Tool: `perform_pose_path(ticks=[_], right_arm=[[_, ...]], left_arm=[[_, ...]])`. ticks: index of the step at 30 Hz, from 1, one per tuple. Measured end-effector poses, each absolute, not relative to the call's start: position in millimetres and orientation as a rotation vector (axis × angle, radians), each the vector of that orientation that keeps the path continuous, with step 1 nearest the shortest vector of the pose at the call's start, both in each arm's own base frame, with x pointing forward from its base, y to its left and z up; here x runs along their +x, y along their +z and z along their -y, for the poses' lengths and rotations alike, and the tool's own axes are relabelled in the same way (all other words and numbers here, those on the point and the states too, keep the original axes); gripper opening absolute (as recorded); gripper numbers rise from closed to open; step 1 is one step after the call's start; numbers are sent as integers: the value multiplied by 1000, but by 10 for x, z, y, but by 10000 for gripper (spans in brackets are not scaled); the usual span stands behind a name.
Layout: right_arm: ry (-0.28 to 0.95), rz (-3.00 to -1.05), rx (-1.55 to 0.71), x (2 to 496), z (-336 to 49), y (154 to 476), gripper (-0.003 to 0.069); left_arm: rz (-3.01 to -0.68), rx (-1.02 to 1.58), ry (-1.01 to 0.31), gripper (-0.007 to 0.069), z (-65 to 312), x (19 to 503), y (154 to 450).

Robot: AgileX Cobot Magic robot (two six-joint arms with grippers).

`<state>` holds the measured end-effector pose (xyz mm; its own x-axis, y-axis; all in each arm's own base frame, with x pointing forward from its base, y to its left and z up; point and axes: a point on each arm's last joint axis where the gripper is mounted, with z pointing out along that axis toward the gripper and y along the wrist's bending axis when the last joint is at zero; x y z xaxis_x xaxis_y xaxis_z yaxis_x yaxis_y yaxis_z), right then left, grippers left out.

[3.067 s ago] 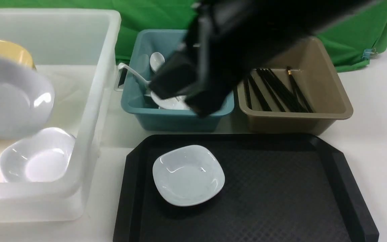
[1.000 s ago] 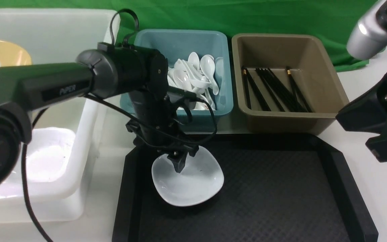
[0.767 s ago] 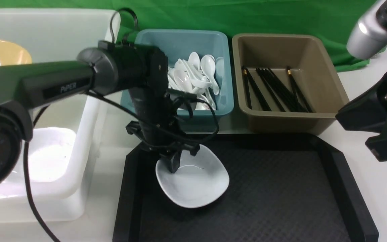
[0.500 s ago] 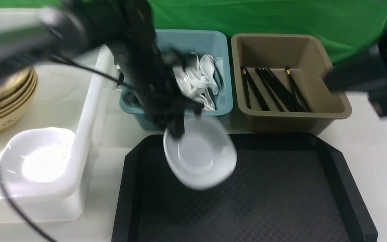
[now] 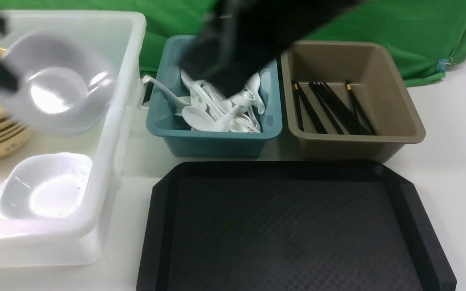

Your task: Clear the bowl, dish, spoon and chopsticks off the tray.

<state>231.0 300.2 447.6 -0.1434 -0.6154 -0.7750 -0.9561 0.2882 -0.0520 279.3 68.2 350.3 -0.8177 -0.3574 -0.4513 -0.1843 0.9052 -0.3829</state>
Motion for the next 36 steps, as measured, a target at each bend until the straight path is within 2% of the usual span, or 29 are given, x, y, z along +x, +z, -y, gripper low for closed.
perform_pose_path(ticks=[5, 8, 10, 11, 13, 14, 17, 20, 21, 23, 25, 26, 28, 30, 31, 32, 33, 34, 35, 36], right_arm=[[617, -1855, -1458, 2386, -3256, 4316, 8], [612, -1873, -1478, 2417, -3318, 4223, 8], [611, -1879, -1485, 2427, -3335, 4194, 8], [609, -1879, -1484, 2431, -3337, 4191, 8], [607, -1878, -1484, 2432, -3336, 4193, 8], [606, -1877, -1483, 2432, -3336, 4196, 8], [604, -1884, -1494, 2424, -3328, 4196, 8], [579, -1895, -1511, 2419, -3304, 4205, 8], [549, -1909, -1517, 2421, -3278, 4218, 8], [483, -1929, -1487, 2445, -3221, 4273, 8], [407, -1951, -1413, 2477, -3110, 4371, 8], [360, -1960, -1360, 2495, -3004, 4451, 8], [302, -1975, -1265, 2507, -2802, 4595, 8], [229, -1983, -1126, 2480, -2409, 4825, 8], [219, -1992, -1112, 2480, -2369, 4827, 8], [194, -1989, -1018, 2405, -2063, 4980, 8], [186, -1988, -992, 2376, -1971, 5016, 8], [161, -1984, -911, 2281, -1706, 5081, 8], [139, -1932, -820, 2123, -1407, 5188, 8], [136, -1926, -809, 2102, -1369, 5192, 8]], left_arm=[[-2611, -597, -472, 13, -883, 2579, 2835], [-2605, -615, -490, 23, -860, 2539, 2616], [-2583, -614, -488, 55, -853, 2532, 2530], [-2564, -616, -474, 105, -857, 2531, 2485], [-2563, -613, -462, 184, -863, 2527, 2459], [-2564, -610, -457, 184, -864, 2525, 2456], [-2584, -583, -439, 351, -872, 2521, 2472], [-2627, -530, -400, 452, -892, 2512, 2606], [-2640, -537, -338, 491, -928, 2497, 2763], [-2650, -540, -256, 505, -961, 2452, 2981], [-2604, -516, -201, 474, -944, 2395, 3264], [-2581, -480, -202, 435, -889, 2374, 3366], [-2525, -315, -252, 307, -672, 2356, 3546], [-2468, -80, -330, 139, -331, 2307, 3693], [-2463, -65, -340, 125, -295, 2301, 3705], [-2422, 86, -373, 62, -62, 2247, 3789], [-2406, 130, -379, 43, 1, 2226, 3815], [-2336, 259, -406, 14, 235, 2143, 3908], [-2288, 318, -414, 3, 338, 2065, 3965], [-2254, 355, -422, -1, 407, 2013, 3996]])
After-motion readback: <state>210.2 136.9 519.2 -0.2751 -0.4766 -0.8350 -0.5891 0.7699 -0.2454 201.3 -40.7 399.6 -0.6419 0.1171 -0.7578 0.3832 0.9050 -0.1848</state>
